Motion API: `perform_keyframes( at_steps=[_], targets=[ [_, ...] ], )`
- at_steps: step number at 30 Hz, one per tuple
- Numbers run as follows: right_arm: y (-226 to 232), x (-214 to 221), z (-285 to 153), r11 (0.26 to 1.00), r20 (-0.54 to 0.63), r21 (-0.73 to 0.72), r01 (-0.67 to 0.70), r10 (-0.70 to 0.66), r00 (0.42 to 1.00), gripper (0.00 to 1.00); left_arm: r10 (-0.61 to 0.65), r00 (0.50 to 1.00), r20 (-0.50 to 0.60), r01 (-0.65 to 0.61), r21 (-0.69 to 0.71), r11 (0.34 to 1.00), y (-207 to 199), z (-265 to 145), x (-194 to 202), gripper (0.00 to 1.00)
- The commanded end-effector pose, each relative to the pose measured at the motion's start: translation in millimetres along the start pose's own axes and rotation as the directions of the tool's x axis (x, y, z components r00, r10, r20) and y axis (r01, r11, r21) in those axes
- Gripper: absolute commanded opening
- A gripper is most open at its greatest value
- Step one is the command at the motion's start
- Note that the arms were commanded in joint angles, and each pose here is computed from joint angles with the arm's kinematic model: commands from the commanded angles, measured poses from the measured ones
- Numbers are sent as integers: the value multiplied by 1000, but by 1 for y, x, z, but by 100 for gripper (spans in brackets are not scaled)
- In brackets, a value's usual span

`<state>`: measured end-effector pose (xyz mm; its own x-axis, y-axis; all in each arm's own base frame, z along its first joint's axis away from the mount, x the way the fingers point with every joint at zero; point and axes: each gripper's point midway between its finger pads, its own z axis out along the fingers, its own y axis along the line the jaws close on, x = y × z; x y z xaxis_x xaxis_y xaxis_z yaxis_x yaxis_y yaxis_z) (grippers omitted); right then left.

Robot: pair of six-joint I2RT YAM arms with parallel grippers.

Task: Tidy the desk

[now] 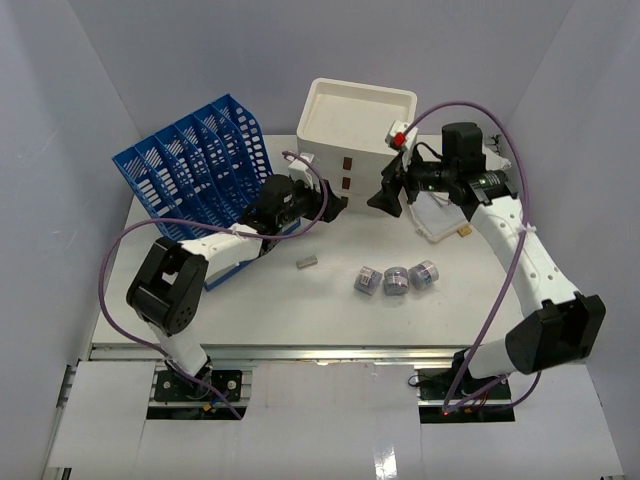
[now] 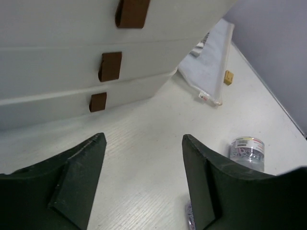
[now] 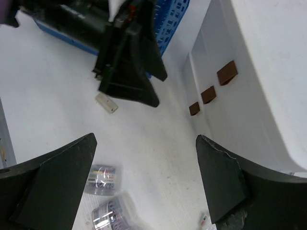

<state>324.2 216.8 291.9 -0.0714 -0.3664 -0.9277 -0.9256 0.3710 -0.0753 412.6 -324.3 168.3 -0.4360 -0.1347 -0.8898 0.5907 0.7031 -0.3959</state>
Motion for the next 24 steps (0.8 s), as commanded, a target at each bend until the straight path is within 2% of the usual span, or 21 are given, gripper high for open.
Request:
perform_keyframes(
  at_steps=[1, 7, 12, 18, 22, 24],
  targets=[
    [19, 18, -8, 1000, 29, -17, 13, -13, 1000, 90, -20, 999, 32, 22, -65, 998, 14, 20, -13, 67],
    [36, 47, -15, 999, 36, -41, 9, -8, 999, 91, 5, 997, 75, 6, -141, 990, 29, 45, -20, 65],
    [39, 51, -20, 999, 52, -41, 8, -6, 999, 91, 24, 996, 89, -10, -157, 988, 28, 70, -21, 65],
    [38, 55, -24, 999, 60, -35, -18, 20, 998, 91, 40, 991, 130, -7, -248, 969, 35, 81, -33, 65],
    [40, 56, -24, 998, 70, -52, -28, 32, 997, 91, 21, 985, 169, 31, -298, 954, 40, 81, -39, 57],
    [41, 56, -25, 998, 71, -53, -30, 34, 997, 91, 10, 983, 184, 50, -319, 946, 43, 81, -41, 46]
  ],
)
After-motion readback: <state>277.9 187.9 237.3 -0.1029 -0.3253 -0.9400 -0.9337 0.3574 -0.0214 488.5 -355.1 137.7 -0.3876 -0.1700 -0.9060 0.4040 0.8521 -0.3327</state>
